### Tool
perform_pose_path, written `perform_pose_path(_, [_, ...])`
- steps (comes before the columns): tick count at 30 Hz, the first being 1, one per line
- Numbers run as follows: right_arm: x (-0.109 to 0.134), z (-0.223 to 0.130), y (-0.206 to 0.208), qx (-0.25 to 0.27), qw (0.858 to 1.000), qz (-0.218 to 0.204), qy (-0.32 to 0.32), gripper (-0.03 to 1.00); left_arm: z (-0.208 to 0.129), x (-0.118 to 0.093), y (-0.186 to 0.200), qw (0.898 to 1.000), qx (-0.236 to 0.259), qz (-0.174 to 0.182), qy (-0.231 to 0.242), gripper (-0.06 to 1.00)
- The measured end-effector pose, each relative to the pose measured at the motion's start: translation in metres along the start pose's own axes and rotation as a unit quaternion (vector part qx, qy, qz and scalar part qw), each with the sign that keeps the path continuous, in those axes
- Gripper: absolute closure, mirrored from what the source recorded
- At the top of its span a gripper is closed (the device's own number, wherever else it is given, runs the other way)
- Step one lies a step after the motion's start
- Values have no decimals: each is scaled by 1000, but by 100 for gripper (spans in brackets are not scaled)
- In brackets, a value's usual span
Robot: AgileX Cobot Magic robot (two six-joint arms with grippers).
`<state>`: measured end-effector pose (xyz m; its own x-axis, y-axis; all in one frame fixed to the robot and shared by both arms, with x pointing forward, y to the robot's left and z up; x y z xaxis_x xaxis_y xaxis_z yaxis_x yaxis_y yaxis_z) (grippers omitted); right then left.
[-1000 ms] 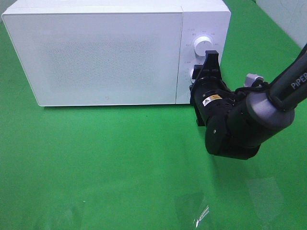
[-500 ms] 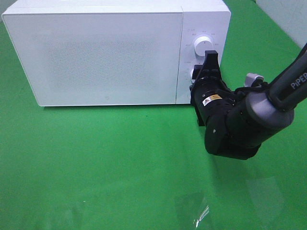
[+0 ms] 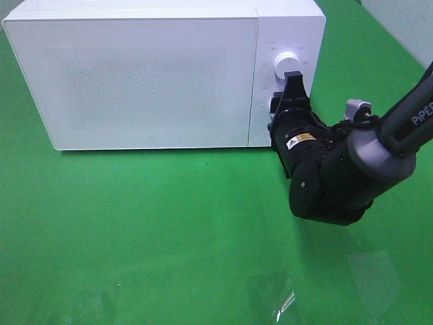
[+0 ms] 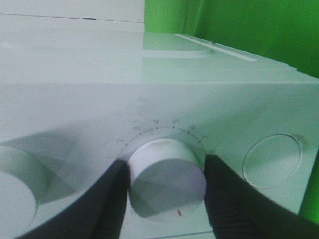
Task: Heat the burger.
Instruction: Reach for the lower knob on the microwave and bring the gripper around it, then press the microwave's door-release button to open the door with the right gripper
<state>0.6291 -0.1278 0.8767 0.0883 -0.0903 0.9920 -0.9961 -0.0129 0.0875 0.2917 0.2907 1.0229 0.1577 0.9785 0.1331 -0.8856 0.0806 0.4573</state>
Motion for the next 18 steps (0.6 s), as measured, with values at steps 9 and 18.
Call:
perform_pose_path(9, [-3, 12, 10, -2, 999, -13, 30, 29, 0, 0, 0, 1000, 0, 0, 0, -4])
perform_pose_path(18, [12, 16, 31, 24, 997, -14, 65, 21, 0, 0, 0, 1000, 0, 0, 0, -4])
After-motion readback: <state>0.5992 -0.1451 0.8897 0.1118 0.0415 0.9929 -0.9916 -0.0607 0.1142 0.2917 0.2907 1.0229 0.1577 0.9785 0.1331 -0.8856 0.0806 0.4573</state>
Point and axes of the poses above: a point on each arm's last joint axis where the gripper is mounted, y pointing back along that axis away from the gripper, x along the wrist's bending axis when the last joint is at zero, z = x × y, the point moved 7 cm from there along -y, pointing out along that axis toward the gripper, and after that the axes turned 9 degrees about -y, right-handed, at the moved point
